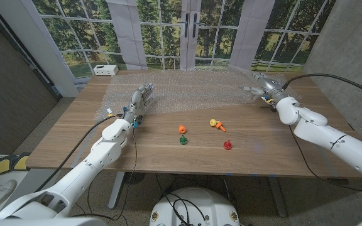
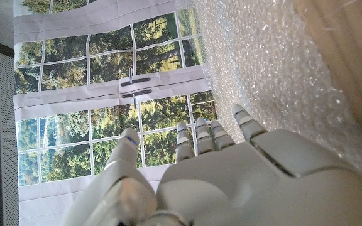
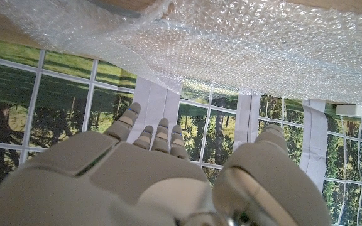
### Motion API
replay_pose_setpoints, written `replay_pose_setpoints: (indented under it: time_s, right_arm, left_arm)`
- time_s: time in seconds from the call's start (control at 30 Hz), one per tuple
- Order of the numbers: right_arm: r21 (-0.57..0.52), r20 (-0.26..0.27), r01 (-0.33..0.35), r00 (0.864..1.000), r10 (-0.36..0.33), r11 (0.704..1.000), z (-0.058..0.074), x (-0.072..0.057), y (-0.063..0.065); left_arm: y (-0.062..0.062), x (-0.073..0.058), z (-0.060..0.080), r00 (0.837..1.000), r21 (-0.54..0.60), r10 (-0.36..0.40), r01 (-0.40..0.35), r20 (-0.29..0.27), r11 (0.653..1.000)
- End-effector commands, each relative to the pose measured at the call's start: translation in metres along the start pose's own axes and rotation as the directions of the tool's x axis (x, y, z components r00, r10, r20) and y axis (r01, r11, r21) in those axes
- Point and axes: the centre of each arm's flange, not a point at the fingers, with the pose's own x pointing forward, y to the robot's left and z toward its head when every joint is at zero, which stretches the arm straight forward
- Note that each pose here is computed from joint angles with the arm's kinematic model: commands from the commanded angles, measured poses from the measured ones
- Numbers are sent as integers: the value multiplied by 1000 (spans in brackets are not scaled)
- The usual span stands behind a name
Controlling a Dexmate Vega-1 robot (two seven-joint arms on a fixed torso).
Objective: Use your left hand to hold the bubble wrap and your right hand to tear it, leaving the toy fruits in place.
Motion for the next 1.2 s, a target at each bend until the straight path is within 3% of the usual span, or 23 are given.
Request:
replay_pose_setpoints:
  time_s: [0.03,0.63,1.2]
  right_arm:
    - [-34,14,-14,1000,14,999,-5,4,-5]
    - [-60,7,-68,998,69,996,-16,4,-5]
    - [-93,-9,-92,996,92,991,-26,-6,-10]
  left_arm:
    - [0,-2,1,1000,1,-6,6,3,1000]
    - [-2,-7,3,1000,-2,5,-5,-1,1000]
    - [-4,-11,2,1000,-6,4,-4,0,1000]
